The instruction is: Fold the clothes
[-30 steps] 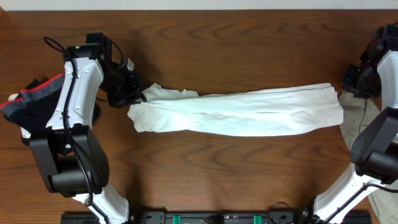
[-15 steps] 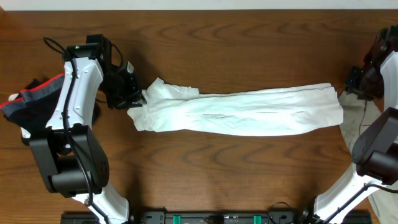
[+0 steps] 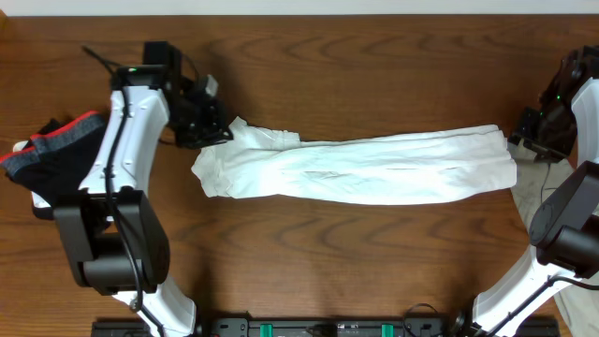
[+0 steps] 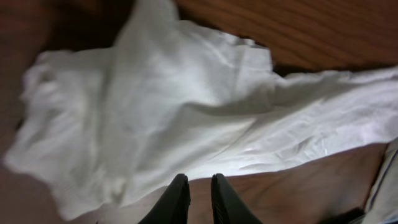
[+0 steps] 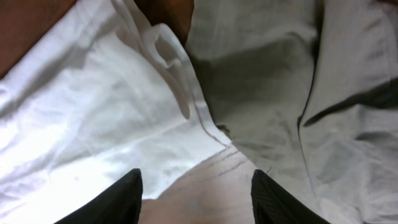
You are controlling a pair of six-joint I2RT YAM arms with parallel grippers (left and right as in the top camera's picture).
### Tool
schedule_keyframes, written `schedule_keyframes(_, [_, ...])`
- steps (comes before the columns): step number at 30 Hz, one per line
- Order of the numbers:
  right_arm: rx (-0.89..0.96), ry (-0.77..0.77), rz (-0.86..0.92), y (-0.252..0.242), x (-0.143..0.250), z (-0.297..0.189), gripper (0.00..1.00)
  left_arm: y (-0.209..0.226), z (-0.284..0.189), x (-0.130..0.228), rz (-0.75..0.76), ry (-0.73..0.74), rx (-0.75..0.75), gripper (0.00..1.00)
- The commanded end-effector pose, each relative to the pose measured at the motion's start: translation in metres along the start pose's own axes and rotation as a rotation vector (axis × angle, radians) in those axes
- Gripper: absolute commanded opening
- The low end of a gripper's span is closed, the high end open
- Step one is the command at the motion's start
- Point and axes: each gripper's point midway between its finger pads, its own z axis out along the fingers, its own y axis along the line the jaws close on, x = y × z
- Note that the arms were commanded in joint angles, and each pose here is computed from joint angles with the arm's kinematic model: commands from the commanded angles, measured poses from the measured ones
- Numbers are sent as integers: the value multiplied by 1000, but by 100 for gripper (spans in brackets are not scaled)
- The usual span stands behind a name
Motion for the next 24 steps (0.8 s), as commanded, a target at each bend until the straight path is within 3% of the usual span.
schedule_keyframes(1, [-8,1,-2,-1,6,-7,55,-5,11,2,78,12,-34,16])
schedule_keyframes(8, [-8,26,62,-8,11,-6,60,7,34,3,88,57,-114,16])
schedule_keyframes(18, [-108,82,132,-20,21,17,63,40,87,33,-15,275,-149,16])
schedule_keyframes(24, [-276,86,102,3,26,47,63,46,90,52,-53,366,-164,16])
